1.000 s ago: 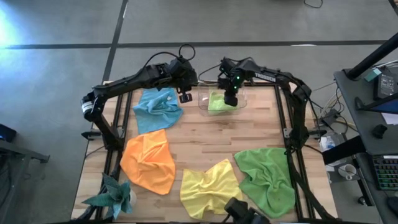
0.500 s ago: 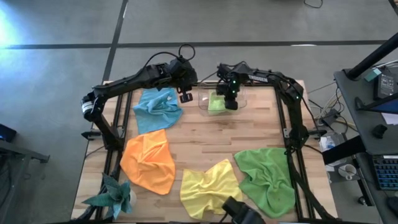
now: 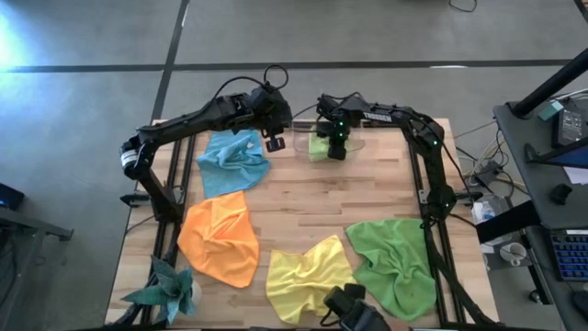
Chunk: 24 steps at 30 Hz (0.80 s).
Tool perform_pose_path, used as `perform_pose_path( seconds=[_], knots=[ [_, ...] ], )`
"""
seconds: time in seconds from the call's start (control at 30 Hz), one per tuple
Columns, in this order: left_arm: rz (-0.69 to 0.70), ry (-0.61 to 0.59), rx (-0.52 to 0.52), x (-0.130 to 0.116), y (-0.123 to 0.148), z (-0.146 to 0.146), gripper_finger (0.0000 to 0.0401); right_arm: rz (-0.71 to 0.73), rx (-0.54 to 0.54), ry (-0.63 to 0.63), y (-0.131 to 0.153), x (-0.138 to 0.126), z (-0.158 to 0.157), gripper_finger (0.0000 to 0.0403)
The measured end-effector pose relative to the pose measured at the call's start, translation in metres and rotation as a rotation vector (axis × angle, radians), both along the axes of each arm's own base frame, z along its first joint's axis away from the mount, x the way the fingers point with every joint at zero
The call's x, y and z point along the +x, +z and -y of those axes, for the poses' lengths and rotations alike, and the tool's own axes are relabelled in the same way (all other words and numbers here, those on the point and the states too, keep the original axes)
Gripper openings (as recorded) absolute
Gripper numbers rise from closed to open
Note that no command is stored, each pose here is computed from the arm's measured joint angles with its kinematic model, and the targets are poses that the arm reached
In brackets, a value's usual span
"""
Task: Fold microfiber towels
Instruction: Adjust the light green cloth into the transparent bin
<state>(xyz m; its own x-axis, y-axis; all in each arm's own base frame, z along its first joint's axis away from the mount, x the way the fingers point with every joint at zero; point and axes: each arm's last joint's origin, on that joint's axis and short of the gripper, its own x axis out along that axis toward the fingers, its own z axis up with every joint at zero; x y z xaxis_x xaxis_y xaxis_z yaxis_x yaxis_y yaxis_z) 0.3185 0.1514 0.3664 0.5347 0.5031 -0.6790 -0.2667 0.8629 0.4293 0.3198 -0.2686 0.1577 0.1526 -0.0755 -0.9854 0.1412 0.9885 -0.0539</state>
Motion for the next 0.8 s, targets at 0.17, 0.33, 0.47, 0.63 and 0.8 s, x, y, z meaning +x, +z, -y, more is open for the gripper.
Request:
perform_pose_path(
  seconds=[0.17, 0.33, 0.47, 0.63, 0.8],
  knots=[
    [-0.001, 0.0, 0.0, 0.0, 0.0, 0.0, 0.0079, 0.008, -0.06, -0.007, 0.01, -0.002, 0.003, 0.0008],
    [-0.002, 0.0, 0.0, 0.0, 0.0, 0.0, 0.0079, 0.06, 0.042, 0.034, 0.022, -0.005, -0.005, 0.0009],
    [-0.002, 0.001, 0.001, 0.0, 0.0, 0.0, 0.0079, 0.088, 0.149, 0.073, 0.026, -0.009, -0.012, 0.0008],
    [-0.003, 0.0, 0.001, 0.0, 0.0, 0.0, 0.0079, 0.054, 0.226, 0.129, 0.02, -0.012, -0.017, 0.0008],
    [-0.003, 0.0, 0.002, 0.0, 0.0, 0.0, 0.0079, 0.06, 0.299, 0.164, 0.008, -0.011, -0.018, 0.0008]
  ],
)
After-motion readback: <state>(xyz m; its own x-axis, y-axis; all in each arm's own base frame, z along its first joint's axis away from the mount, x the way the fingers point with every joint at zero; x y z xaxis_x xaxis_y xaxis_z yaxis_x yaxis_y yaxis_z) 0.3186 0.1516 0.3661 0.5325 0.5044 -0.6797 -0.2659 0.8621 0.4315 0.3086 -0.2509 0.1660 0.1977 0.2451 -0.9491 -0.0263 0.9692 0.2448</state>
